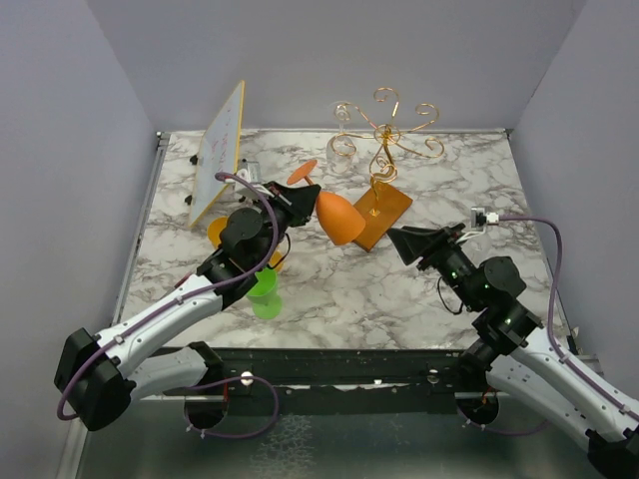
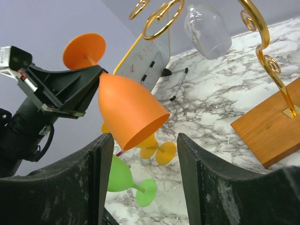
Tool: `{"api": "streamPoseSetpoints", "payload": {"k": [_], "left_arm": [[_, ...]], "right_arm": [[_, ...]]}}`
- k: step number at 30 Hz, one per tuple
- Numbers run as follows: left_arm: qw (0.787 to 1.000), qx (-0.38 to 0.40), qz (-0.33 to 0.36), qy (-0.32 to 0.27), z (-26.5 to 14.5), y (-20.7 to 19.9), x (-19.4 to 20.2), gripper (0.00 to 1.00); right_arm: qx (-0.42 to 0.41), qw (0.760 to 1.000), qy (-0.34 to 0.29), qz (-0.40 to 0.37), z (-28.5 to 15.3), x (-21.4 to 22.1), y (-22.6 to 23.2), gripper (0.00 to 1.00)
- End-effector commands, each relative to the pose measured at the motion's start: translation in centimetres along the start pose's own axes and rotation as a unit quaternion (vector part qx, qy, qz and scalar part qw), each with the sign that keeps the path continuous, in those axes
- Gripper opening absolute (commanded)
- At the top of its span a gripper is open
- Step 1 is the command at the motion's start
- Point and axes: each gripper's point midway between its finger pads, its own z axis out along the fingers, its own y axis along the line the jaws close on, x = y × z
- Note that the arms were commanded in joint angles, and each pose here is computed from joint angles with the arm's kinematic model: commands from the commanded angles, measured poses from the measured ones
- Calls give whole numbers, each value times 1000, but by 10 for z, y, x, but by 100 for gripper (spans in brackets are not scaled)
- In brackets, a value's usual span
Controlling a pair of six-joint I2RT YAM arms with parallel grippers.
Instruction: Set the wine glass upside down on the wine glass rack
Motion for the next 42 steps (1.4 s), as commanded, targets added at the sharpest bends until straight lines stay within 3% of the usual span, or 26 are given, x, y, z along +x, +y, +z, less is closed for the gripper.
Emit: {"api": "streamPoseSetpoints", "payload": {"k": [1,7,14,30,32,33,42], "left_arm": [[982,97,159,15,-6,-28,1,0],[920,251,293,70,-15,-71,27,0],[876,339,328,100,-19,-97,44,0],[854,382,319,154,24,-84,37,0],[856,377,316,158,30,-79,37,0],[868,362,302,155,42,-78,31,0],[884,329,289,161,70,-65,38,0]], "right_arm": [[24,1000,-5,-12,-2,-5,-6,62],[35,999,-12,-16,-3,-9,-10,61],[33,999,-18,-12,-6,-13,-8,61],[44,999,-24,-12,-8,-16,-11,61],[43,999,-24,-11,-7,-16,-11,61],[39,999,-20,-11,-5,-15,-9,61],[34,999,-16,-9,-4,-15,-6,61]]}}
